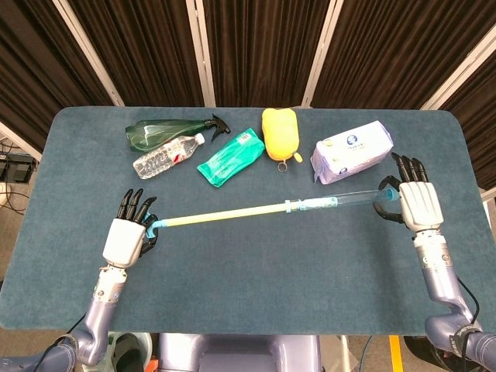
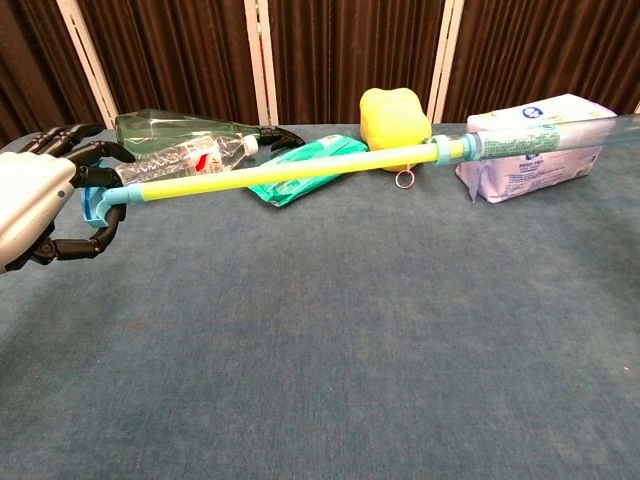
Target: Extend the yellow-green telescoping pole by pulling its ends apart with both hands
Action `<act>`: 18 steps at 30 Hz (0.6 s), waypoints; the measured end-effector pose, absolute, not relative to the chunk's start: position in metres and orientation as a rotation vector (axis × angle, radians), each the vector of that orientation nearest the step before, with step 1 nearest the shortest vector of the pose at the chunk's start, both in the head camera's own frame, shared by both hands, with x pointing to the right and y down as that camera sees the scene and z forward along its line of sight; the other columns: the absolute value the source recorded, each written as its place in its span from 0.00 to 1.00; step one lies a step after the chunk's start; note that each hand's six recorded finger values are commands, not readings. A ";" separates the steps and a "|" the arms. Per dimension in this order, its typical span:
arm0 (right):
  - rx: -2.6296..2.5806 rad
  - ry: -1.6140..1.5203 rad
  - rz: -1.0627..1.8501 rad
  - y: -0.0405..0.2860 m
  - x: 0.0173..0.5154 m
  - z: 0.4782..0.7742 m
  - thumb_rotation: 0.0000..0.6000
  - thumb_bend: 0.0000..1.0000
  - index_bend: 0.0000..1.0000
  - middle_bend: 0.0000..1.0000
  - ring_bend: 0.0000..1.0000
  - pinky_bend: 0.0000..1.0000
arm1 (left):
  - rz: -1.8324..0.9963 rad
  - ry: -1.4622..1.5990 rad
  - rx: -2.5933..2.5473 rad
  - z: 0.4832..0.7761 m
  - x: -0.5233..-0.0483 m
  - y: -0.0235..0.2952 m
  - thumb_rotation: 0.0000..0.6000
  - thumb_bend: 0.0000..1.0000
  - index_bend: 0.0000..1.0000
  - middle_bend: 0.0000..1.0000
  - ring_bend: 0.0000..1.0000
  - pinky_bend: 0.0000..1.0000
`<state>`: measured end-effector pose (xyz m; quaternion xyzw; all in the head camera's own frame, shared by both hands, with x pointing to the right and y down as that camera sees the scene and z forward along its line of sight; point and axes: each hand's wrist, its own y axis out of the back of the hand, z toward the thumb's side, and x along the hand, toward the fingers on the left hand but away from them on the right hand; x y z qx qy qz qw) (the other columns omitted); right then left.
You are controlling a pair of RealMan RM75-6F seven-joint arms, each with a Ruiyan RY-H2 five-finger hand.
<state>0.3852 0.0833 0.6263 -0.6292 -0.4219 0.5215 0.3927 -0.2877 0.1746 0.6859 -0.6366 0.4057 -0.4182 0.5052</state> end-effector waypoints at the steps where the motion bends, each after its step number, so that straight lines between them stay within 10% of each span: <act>1: -1.598 -1.068 1.323 0.084 0.385 0.626 1.00 0.44 0.66 0.06 0.00 0.00 | -1.006 0.974 -1.541 0.686 -0.286 0.175 1.00 0.13 0.07 0.09 0.00 0.02; 7: -1.611 -1.036 1.330 0.090 0.382 0.629 1.00 0.44 0.56 0.03 0.00 0.00 | -1.013 0.974 -1.560 0.689 -0.279 0.172 1.00 0.02 0.00 0.00 0.00 0.02; 11: -1.622 -1.005 1.345 0.095 0.378 0.632 1.00 0.44 0.24 0.00 0.00 0.00 | -1.035 0.990 -1.588 0.694 -0.272 0.167 0.95 0.01 0.00 0.00 0.00 0.02; 18: -1.643 -0.954 1.397 0.107 0.376 0.640 1.00 0.41 0.22 0.00 0.00 0.00 | -1.031 1.014 -1.628 0.694 -0.263 0.163 0.91 0.01 0.00 0.00 0.00 0.02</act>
